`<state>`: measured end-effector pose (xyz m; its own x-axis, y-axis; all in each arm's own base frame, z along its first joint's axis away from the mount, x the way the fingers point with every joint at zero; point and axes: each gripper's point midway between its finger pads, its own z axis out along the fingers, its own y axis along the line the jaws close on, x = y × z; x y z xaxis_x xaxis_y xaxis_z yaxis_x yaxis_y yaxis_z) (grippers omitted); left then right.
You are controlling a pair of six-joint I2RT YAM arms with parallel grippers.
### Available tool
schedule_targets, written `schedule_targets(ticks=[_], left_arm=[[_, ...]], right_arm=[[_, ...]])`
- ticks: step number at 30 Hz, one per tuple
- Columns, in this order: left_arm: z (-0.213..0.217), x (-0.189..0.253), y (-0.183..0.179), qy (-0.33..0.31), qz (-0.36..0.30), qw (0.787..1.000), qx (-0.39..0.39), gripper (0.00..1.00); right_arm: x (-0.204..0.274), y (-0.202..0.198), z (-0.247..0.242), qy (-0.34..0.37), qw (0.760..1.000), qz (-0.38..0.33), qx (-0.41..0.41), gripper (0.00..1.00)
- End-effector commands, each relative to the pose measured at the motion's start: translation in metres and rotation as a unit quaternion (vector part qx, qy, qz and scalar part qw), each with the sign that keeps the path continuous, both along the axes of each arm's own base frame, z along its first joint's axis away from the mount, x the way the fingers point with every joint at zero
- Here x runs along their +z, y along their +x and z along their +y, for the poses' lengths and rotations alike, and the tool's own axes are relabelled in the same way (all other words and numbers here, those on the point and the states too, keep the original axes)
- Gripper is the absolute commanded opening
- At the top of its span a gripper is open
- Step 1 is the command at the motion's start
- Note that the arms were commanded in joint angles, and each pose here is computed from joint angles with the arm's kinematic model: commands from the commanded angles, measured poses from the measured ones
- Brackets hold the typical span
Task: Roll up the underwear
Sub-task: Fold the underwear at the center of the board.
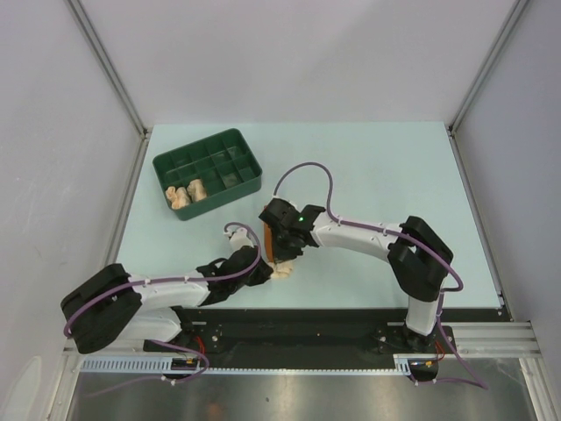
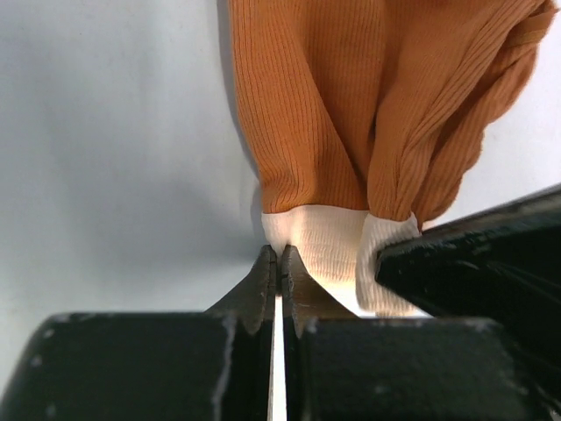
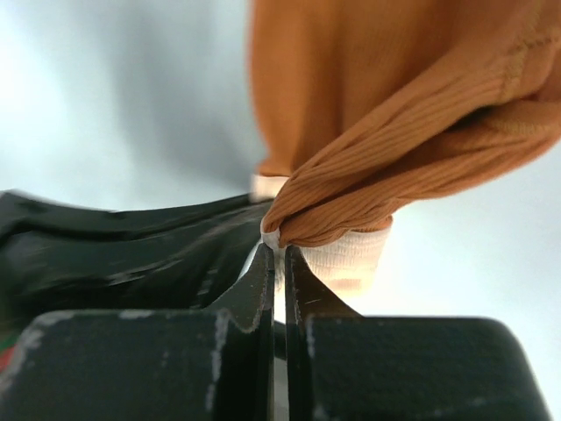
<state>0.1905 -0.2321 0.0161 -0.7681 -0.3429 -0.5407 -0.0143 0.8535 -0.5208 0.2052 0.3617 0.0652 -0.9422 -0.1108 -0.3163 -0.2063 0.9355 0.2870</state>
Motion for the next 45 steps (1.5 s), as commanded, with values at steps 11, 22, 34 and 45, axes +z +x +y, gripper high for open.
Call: schedule_targets(ticks=[11, 22, 34, 45], left_arm=[[0.033, -0.015, -0.012, 0.059, 0.015, 0.998, 0.014, 0.0], [0.04, -0.003, -0.016, 0.03, 0.002, 0.999, 0.027, 0.18], [0.045, 0.018, -0.017, -0.02, -0.035, 0.999, 0.037, 0.34], [0.053, 0.029, -0.019, -0.036, -0.048, 0.997, 0.048, 0.33]], right_arm=[[-0.018, -0.003, 0.029, -0.026, 0.999, 0.006, 0.034, 0.0], [-0.04, -0.008, 0.032, -0.028, 0.998, 0.025, 0.043, 0.0], [-0.025, -0.011, 0.042, 0.013, 0.998, 0.034, 0.052, 0.47], [0.014, 0.002, 0.053, 0.086, 0.995, 0.031, 0.046, 0.53]])
